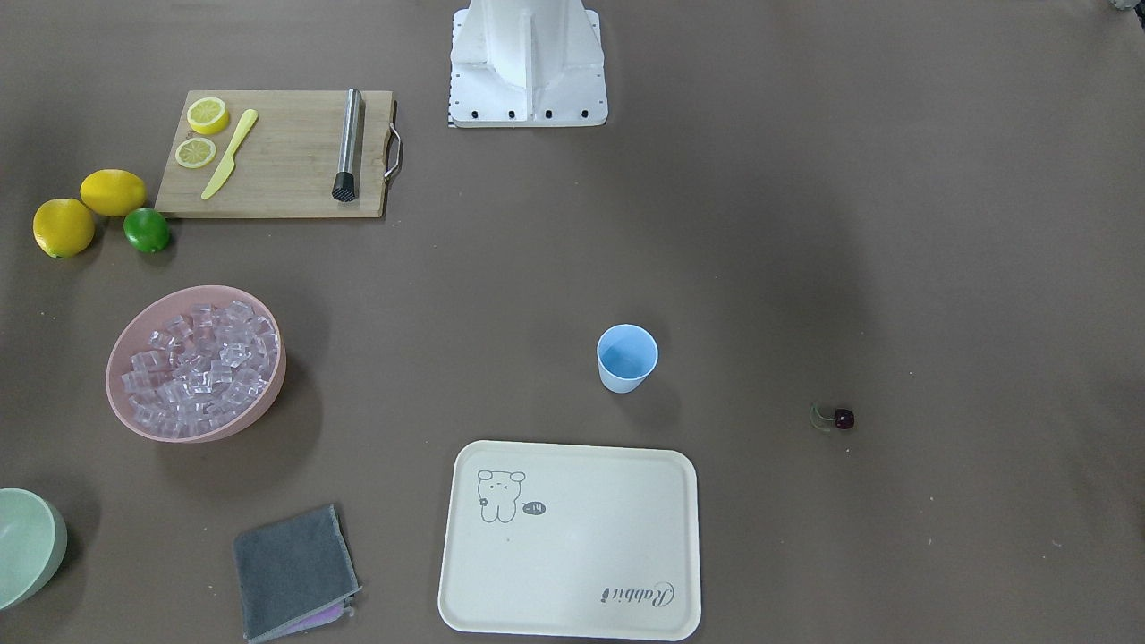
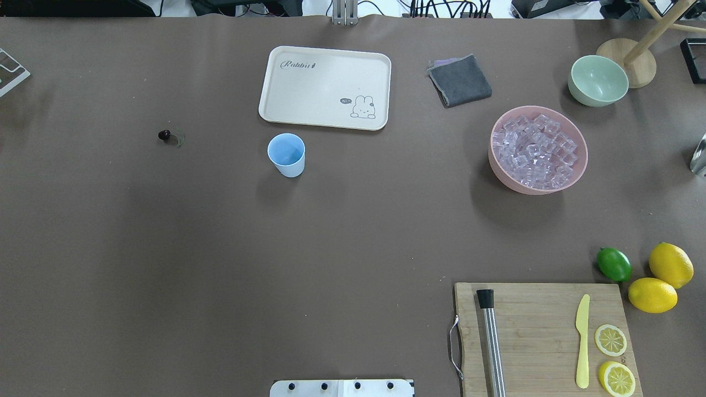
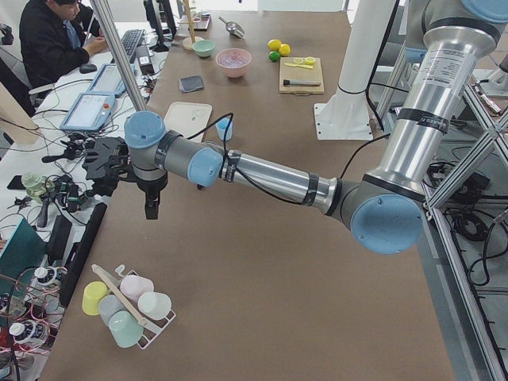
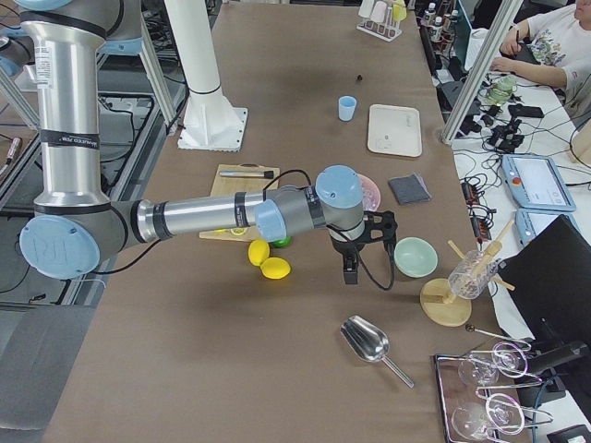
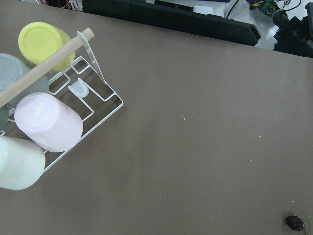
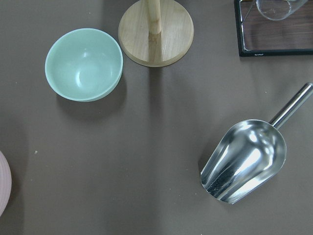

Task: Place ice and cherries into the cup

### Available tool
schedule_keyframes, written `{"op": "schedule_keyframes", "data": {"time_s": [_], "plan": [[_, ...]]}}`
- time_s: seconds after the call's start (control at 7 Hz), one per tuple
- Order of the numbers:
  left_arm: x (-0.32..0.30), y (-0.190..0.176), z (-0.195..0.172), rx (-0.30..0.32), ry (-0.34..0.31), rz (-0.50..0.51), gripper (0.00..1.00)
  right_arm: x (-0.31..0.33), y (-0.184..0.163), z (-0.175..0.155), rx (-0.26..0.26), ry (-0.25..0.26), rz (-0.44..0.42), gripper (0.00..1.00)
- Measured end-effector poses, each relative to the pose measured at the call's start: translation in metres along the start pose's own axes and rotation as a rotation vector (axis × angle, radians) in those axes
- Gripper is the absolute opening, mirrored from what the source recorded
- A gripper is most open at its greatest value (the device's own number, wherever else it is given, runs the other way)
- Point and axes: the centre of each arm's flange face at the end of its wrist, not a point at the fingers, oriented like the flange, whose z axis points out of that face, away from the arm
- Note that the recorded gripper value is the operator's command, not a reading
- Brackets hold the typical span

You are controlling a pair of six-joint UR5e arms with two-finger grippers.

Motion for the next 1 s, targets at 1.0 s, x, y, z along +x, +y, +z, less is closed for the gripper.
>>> {"op": "schedule_keyframes", "data": {"time_s": [1.0], "plan": [[0.014,-0.023,0.012,0.026,-0.059,-0.031,0.98,-0.018,-0.008,-0.015,0.032,-0.015,-0.027,1.0]]}}
